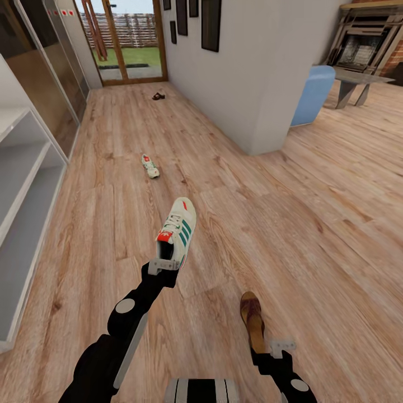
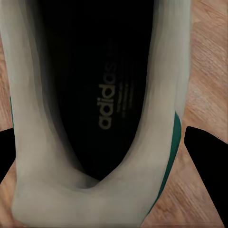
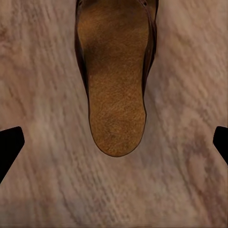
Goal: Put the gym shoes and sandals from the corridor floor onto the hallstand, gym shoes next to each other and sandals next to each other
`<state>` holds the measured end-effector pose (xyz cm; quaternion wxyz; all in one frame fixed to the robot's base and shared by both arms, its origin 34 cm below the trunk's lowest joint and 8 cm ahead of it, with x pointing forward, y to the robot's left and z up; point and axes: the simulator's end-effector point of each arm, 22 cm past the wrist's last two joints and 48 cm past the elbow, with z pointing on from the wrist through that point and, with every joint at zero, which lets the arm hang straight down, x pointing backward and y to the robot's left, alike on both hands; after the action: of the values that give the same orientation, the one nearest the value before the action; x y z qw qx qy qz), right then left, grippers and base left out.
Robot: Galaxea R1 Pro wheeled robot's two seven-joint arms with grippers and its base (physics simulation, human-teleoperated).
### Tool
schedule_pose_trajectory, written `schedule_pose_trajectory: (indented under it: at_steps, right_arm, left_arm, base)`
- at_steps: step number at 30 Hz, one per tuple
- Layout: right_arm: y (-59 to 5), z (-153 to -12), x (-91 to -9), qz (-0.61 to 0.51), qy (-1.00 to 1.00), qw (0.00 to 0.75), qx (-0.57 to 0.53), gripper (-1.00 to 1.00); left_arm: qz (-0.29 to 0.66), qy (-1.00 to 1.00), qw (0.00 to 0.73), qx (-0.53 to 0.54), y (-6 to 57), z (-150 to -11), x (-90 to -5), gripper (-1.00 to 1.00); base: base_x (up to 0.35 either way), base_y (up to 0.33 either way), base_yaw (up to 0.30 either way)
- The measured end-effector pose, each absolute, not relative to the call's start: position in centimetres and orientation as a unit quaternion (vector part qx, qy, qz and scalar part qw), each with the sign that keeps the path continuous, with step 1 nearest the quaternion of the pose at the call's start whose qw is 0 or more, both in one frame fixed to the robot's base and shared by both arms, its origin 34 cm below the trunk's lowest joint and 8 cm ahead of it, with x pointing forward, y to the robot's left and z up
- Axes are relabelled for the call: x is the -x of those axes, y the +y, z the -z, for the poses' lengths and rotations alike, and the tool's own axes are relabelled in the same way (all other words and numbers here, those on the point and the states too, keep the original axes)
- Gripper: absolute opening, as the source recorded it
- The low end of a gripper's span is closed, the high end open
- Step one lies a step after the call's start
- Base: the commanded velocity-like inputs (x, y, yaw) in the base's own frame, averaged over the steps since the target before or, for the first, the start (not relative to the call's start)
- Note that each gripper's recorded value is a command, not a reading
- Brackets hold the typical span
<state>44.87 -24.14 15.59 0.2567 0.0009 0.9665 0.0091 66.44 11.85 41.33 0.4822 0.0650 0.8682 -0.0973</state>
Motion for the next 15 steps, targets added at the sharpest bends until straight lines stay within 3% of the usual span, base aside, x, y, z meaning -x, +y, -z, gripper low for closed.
schedule_pose_trajectory:
  at_steps: [15]
  right_arm:
    - [-24.2,-12.4,-41.7,-0.009,0.977,0.215,-0.001,1.00]
  left_arm:
    - [0.100,0.888,0.445,-0.061,11.8,-36.3,-65.4,-1.00]
  base:
    - [0.000,0.000,0.000]
